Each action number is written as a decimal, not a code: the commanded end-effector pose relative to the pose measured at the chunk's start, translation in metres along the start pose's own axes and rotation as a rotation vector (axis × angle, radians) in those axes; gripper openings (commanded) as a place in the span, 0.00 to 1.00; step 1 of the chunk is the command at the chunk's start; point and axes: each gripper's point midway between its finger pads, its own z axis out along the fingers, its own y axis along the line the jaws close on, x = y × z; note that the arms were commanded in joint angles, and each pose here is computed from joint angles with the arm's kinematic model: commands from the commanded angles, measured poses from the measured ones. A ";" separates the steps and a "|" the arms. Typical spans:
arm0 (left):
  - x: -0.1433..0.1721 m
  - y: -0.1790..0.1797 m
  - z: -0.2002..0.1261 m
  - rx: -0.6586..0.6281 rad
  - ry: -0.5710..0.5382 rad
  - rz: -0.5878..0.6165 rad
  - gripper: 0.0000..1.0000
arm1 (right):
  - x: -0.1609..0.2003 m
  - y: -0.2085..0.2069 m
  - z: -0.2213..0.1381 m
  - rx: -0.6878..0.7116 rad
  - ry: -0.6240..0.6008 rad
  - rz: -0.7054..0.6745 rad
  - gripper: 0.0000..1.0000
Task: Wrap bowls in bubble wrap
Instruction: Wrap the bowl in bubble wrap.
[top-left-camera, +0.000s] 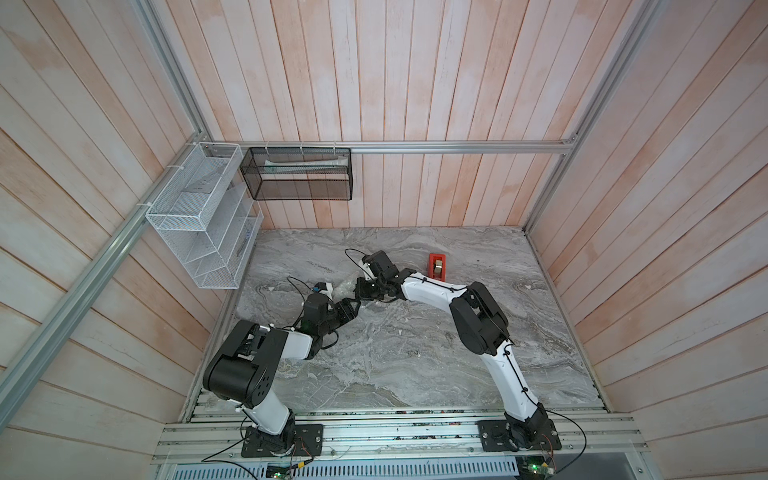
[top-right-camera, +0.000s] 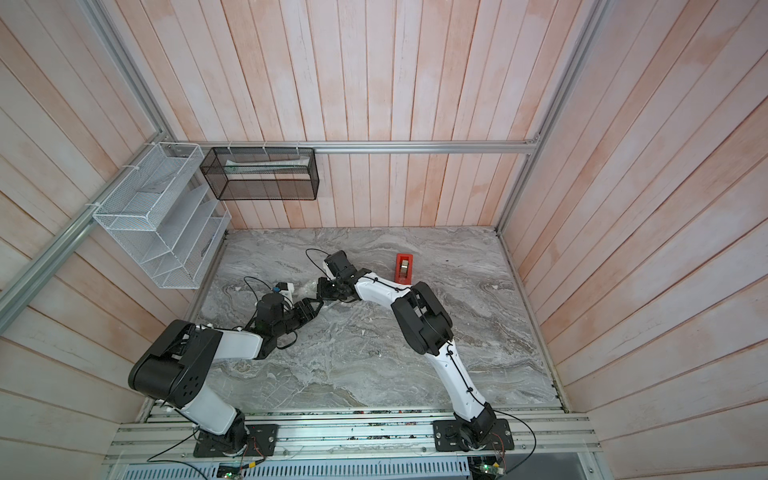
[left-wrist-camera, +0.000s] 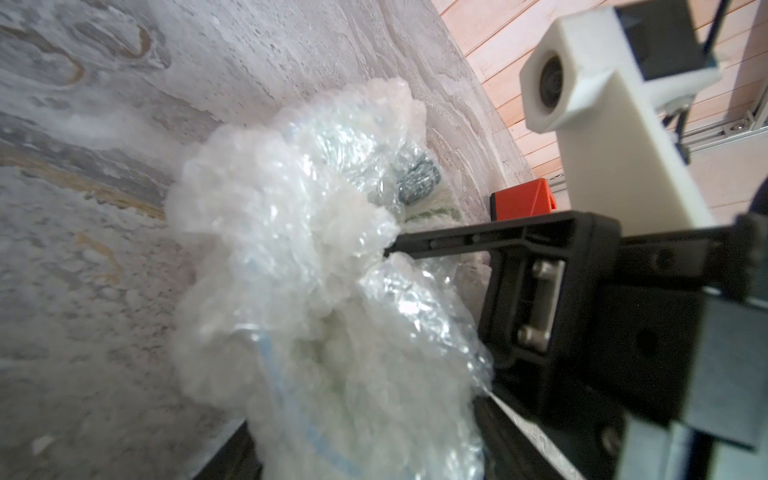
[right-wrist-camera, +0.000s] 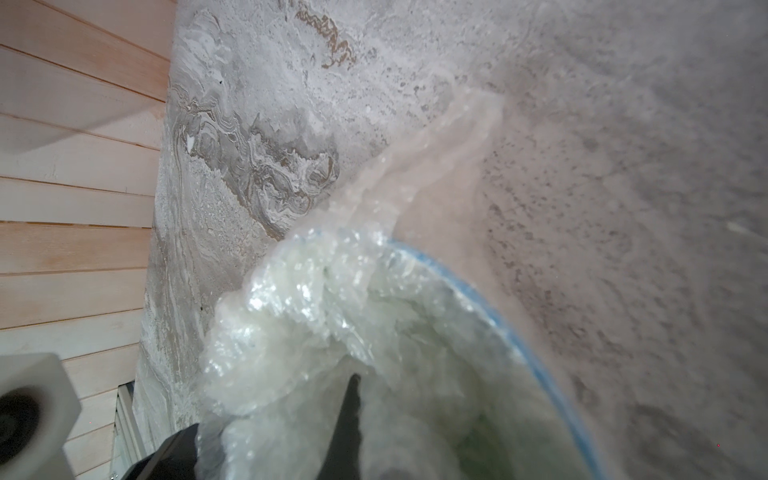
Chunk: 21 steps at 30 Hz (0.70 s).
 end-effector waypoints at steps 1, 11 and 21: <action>-0.023 0.007 -0.001 -0.012 -0.104 -0.042 0.67 | 0.060 -0.076 0.024 0.202 0.165 0.082 0.00; -0.030 0.025 0.009 -0.072 -0.120 -0.103 0.59 | 0.062 -0.078 0.022 0.182 0.170 0.092 0.00; -0.026 0.040 0.020 -0.133 -0.090 -0.121 0.31 | 0.058 -0.077 0.017 0.162 0.166 0.101 0.00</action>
